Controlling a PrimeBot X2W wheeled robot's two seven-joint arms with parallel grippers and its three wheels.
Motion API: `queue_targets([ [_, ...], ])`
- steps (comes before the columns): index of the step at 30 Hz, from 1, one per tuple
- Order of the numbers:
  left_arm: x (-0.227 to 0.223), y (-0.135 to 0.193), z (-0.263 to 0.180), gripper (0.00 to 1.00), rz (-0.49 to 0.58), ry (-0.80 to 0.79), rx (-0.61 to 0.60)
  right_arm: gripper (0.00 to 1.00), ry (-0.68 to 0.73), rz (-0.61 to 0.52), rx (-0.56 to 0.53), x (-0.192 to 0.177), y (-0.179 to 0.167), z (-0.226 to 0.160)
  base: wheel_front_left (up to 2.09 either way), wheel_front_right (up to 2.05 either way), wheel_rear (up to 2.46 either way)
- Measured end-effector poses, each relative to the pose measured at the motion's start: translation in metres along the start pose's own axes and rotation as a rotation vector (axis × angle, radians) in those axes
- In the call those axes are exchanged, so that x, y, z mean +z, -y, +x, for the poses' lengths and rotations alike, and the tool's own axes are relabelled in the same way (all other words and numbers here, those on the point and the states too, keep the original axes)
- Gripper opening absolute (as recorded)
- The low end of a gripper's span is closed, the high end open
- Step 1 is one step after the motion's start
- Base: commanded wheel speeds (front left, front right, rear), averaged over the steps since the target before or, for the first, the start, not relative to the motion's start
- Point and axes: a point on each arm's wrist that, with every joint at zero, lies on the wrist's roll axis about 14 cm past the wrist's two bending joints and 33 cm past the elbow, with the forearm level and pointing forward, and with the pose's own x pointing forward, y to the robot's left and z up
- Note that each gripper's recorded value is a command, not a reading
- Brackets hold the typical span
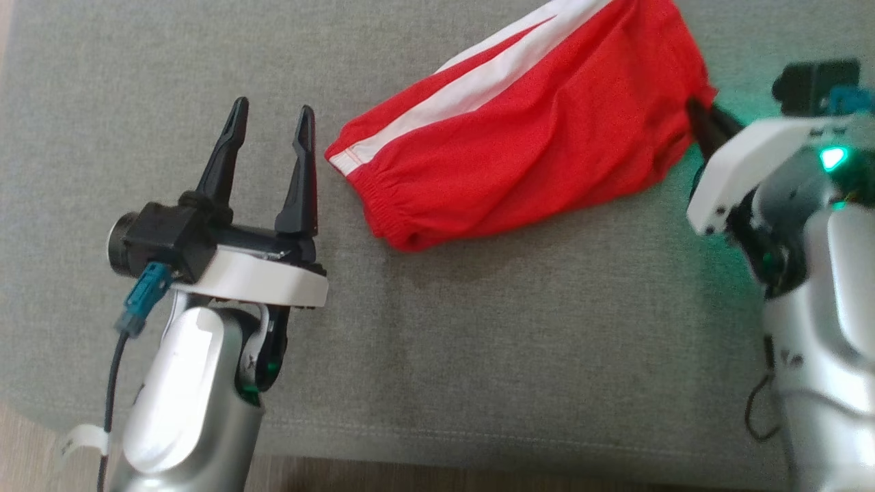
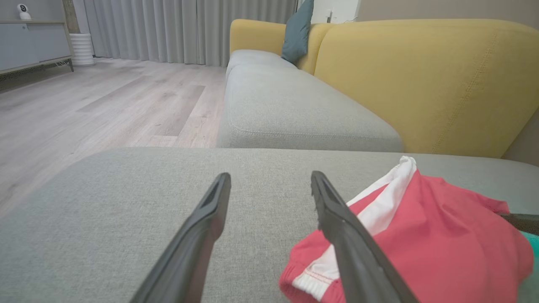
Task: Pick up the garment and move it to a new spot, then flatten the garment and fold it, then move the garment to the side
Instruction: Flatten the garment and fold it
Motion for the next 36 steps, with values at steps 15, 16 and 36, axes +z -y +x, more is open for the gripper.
queue_targets([
  [15,0.009,0.004,-0.028,1.0,-0.001,0.0,0.009,0.0,0.146,0.274,-0.102,-0.066,0.02,-0.089,0.0,0.0,0.0],
  [16,0.011,0.004,-0.029,1.0,0.0,0.004,0.008,0.0,0.154,0.293,-0.101,-0.068,0.02,-0.093,0.0,0.0,0.0],
  [36,0.032,0.007,-0.052,1.0,0.008,0.044,0.012,0.0,0.416,0.036,0.283,0.044,-0.118,-0.107,0.0,0.0,0.0],
])
